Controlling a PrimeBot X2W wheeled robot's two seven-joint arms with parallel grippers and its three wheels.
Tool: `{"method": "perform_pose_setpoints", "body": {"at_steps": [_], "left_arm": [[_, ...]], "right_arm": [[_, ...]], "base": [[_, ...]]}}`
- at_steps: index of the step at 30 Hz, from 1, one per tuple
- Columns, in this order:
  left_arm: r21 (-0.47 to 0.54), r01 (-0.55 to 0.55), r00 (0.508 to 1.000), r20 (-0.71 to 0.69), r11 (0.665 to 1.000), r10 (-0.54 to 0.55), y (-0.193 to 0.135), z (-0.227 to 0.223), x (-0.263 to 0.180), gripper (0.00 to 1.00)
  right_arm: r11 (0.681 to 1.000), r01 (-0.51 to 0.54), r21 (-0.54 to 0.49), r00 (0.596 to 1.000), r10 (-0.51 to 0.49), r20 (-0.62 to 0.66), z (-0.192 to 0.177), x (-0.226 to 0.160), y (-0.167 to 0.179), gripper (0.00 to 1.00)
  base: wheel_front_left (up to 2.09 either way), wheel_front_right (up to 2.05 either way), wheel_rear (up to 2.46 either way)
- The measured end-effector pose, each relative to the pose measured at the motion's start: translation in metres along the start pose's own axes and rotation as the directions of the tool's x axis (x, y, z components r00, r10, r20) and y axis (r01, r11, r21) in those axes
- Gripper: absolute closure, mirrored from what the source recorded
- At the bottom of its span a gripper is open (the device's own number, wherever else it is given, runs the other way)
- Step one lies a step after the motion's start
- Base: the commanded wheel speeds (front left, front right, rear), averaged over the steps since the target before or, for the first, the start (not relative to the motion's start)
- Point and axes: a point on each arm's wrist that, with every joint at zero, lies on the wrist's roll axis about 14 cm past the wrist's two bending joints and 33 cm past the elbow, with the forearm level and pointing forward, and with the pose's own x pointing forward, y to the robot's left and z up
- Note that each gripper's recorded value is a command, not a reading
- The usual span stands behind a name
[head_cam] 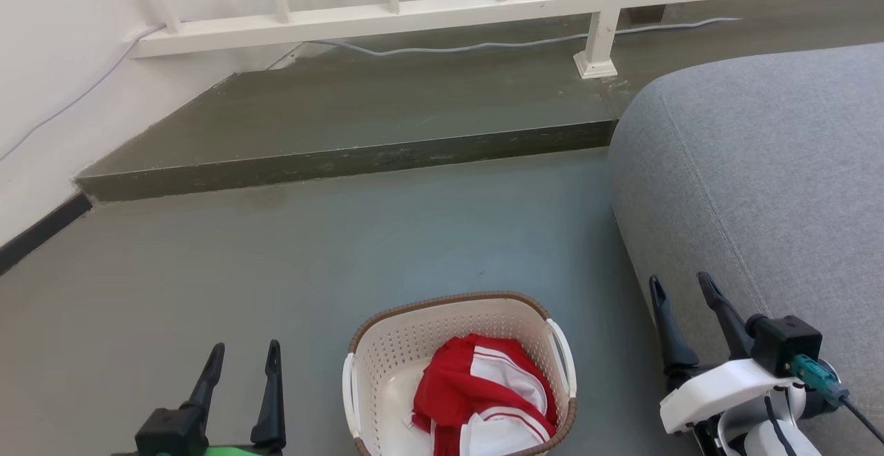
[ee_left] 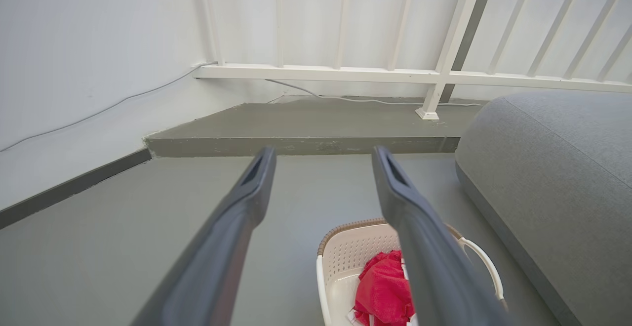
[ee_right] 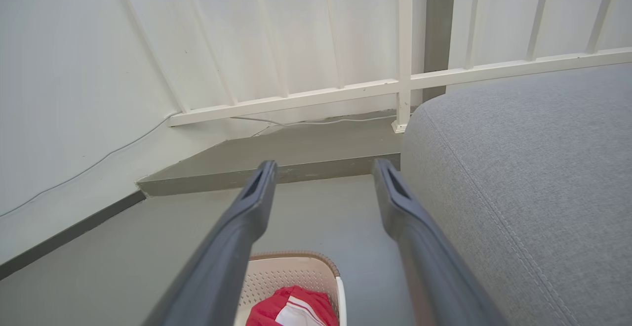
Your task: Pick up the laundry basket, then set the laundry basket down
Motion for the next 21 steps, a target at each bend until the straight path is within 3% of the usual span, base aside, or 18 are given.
{"method": "perform_pose_setpoints", "body": {"at_steps": [21], "left_arm": [[0.017, -0.011, 1.0, -0.006, 1.0, 0.011, -0.0017, -0.0039, -0.0062, 0.0]], "right_arm": [[0.999, 0.018, -0.047, 1.0, -0.019, -0.005, -0.0007, -0.0057, -0.004, 0.0]], "base": [[0.0, 0.0, 0.0]]}}
